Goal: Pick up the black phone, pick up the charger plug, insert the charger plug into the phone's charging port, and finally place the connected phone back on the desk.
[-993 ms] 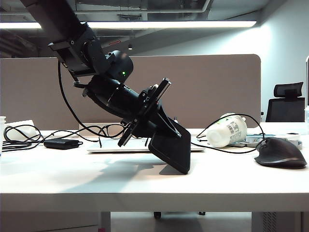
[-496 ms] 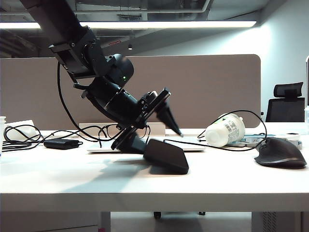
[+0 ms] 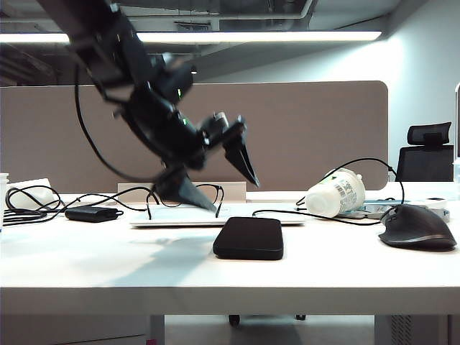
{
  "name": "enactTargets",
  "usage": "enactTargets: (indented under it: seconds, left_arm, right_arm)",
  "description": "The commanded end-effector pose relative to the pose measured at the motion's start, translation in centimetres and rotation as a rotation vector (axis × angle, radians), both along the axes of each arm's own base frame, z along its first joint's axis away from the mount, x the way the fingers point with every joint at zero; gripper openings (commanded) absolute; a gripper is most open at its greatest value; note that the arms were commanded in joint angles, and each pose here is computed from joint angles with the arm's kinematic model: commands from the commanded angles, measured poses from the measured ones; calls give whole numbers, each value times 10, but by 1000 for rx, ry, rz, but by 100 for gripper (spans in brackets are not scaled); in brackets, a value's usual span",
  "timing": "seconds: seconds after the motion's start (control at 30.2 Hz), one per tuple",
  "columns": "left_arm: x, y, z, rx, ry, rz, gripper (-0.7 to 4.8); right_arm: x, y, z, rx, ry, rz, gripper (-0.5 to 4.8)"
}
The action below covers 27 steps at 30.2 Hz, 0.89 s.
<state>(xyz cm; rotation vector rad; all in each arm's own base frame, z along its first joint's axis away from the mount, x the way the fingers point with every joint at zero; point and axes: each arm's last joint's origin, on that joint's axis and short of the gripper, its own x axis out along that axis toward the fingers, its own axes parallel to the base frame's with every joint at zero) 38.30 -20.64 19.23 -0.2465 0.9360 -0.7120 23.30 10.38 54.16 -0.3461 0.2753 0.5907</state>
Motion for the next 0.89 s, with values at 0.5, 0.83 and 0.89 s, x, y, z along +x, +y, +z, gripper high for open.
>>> enactTargets:
  seconds: [0.5,0.83,0.89]
  left_arm:
    - [-75,40,152,130,-420,-6,-6]
    - [-138,63,195,178,-466,-23,-6]
    - [-153,65,199,175,-492,-24,-6]
  right_arm:
    - [-18,-14,-1,46,109,-257,-2]
    - [-64,-33,4,4,151,-239,-2]
    - [-68,-34,4,1,164,-232,-2]
